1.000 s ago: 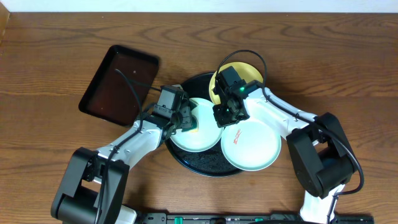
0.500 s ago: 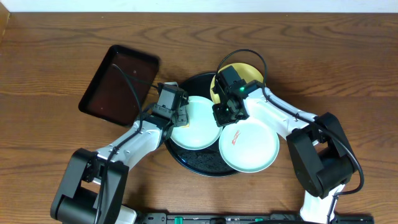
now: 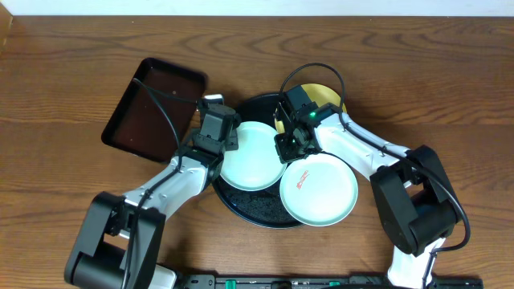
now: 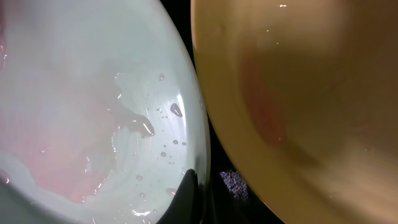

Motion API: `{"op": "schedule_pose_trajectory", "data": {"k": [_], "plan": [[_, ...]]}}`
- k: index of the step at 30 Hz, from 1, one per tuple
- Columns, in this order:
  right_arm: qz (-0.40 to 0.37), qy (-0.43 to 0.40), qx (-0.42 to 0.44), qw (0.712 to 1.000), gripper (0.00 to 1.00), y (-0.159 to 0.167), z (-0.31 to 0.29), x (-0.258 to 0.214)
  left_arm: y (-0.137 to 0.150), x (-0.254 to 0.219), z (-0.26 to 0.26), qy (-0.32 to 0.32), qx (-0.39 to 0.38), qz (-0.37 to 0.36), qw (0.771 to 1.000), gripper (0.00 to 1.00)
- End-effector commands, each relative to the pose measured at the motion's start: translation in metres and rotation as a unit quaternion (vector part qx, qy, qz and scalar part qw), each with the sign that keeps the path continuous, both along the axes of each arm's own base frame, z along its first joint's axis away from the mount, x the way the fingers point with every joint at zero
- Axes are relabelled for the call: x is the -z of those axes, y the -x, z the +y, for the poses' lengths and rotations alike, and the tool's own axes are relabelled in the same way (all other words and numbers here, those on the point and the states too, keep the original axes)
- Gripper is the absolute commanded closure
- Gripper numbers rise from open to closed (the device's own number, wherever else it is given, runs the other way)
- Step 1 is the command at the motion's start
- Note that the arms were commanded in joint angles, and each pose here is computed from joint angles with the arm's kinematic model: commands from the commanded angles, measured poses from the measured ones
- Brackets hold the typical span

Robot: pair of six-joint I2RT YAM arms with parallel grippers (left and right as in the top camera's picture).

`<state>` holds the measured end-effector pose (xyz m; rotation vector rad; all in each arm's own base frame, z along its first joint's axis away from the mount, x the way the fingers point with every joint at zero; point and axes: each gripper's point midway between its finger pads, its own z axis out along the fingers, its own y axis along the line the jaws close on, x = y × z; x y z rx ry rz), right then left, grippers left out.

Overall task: Clean dirty plates on tray and stack at the side
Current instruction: 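Lift the sponge off the plate and move left gripper toward black tray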

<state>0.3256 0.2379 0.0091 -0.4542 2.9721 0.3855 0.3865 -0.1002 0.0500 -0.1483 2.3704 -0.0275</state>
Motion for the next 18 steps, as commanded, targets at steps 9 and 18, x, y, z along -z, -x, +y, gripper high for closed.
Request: {"op": "schedule_pose_trajectory", "data": {"k": [9,18], "plan": [[0.001,0.035,-0.013,0.999,0.99,0.003,-0.014,0.009,0.002,-0.092,0.028,0.006,-0.052,-0.107,0.993,0.93],[-0.015,0.026,-0.023,0.999,0.99,-0.004,-0.004,-0.008,0.018,-0.078,0.031,0.057,-0.030,-0.050,0.997,0.92]]}}
